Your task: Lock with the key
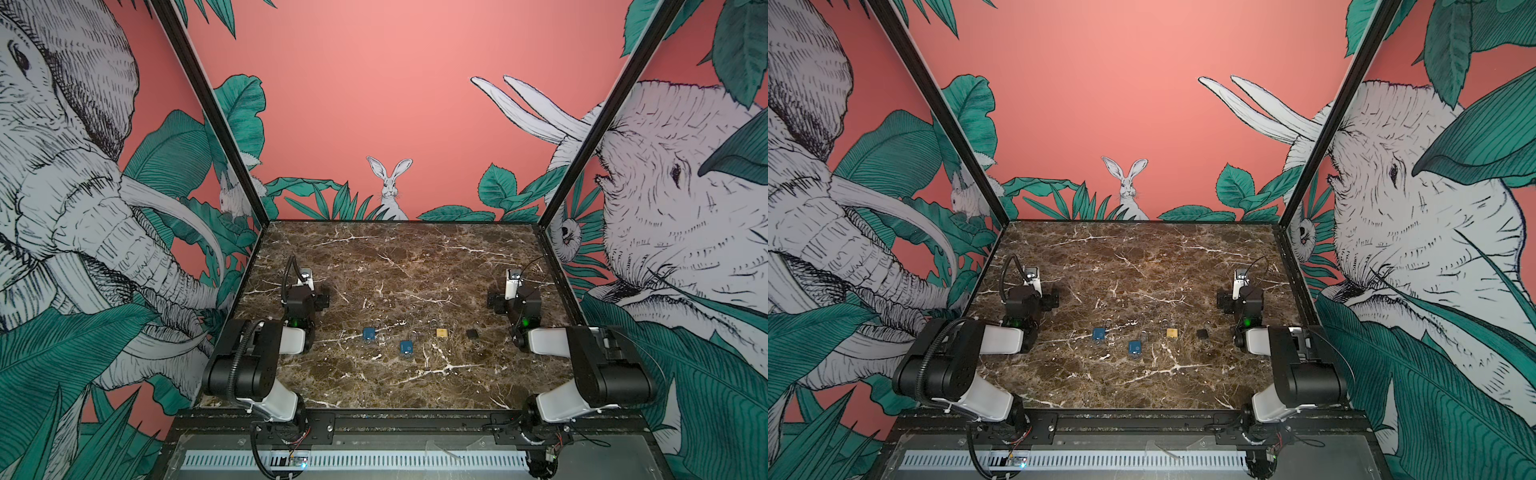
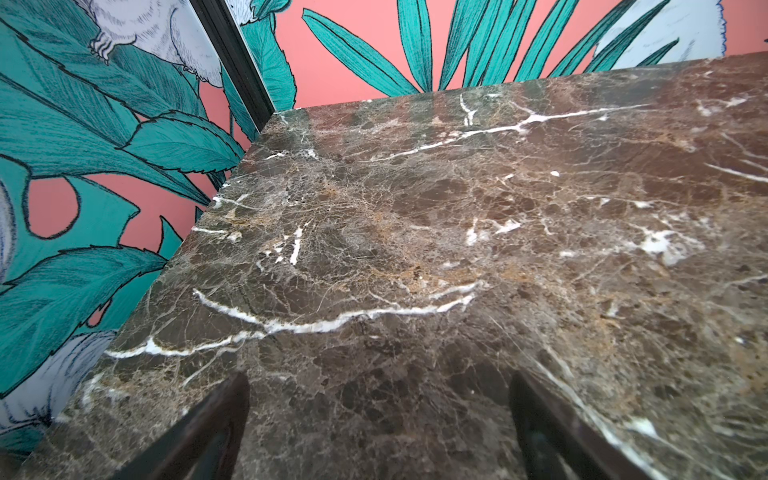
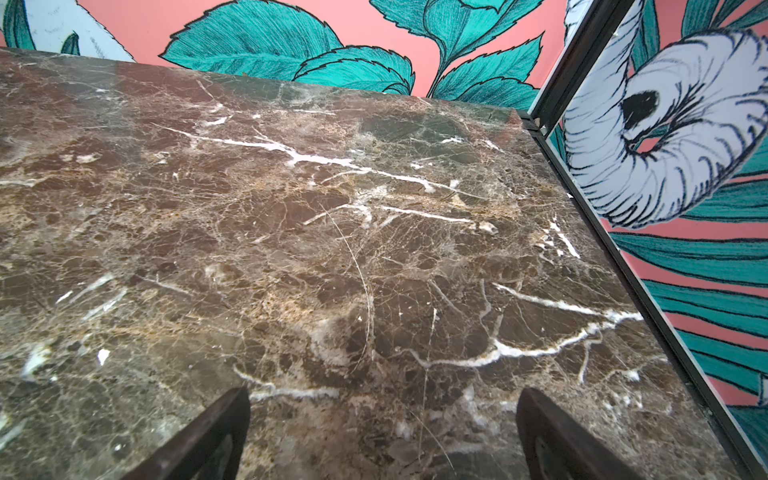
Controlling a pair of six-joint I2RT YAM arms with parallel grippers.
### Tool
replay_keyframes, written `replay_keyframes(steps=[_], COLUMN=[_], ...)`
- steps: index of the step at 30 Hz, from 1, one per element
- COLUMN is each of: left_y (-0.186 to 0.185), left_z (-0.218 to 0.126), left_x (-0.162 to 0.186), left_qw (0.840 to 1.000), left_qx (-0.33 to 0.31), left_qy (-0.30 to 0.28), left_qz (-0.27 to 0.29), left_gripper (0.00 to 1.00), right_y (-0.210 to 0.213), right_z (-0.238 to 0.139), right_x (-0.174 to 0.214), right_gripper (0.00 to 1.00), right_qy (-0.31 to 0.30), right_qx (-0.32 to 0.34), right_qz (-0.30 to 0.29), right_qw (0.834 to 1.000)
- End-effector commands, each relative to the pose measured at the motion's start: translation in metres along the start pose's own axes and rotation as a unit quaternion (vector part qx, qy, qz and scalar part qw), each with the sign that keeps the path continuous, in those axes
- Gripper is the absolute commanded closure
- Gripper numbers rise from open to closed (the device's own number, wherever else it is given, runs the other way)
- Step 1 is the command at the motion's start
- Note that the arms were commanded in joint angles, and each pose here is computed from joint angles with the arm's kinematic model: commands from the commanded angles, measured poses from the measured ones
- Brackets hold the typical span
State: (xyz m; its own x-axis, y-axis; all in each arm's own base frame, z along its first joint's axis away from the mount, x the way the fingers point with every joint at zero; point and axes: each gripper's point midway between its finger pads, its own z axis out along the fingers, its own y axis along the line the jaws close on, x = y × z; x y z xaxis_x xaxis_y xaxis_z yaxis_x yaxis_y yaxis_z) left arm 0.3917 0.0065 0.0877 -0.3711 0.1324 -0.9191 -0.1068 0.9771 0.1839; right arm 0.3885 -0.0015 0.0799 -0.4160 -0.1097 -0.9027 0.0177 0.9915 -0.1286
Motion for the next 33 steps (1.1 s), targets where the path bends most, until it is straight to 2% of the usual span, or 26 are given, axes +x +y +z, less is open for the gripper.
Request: replay_keyframes(steps=[1,20,25,28,29,31,33], left_y=[0.005,0.004,0.005,0.009,0.006,0.007,0.008], left_z=[0.002,0.002,0.002,0.0,0.0,-0.006,-0.019], left_x=[-0.012,-0.012,-0.012,-0.021,-0.019,-0.036,-0.055], left_qw=[1.0,1.0,1.0,0.999,1.0,0.999,0.998], left_qx=[-0.009,-0.009,-0.008,-0.02,-0.009,-0.024,-0.051], left_qy=[-0.019,-0.019,-0.018,-0.028,-0.01,-0.007,0.004], left_qz=[0.001,0.0,-0.001,-0.001,0.004,0.025,0.039], left_gripper=[0.02,0.02,0.02,0.02,0.02,0.02,0.02], right_y=[-0.005,-0.008,-0.017,-0.018,-0.014,-0.007,-0.002], right_z=[0.003,0.003,-0.007,-0.028,-0.037,-0.056,-0.077], right_x=[-0.013,-0.014,-0.043,-0.072,-0.083,-0.098,-0.106], right_gripper=[0.02,0.02,0.02,0.02,0.02,0.02,0.02], right_qy=[-0.021,-0.021,0.002,0.007,0.007,0.017,0.042], right_qx=[0.011,0.013,0.038,0.064,0.063,0.061,0.06], right_qz=[-0.002,0.005,0.001,-0.004,-0.003,0.007,0.043], right_qw=[1.0,1.0,0.999,0.998,0.998,0.998,0.996])
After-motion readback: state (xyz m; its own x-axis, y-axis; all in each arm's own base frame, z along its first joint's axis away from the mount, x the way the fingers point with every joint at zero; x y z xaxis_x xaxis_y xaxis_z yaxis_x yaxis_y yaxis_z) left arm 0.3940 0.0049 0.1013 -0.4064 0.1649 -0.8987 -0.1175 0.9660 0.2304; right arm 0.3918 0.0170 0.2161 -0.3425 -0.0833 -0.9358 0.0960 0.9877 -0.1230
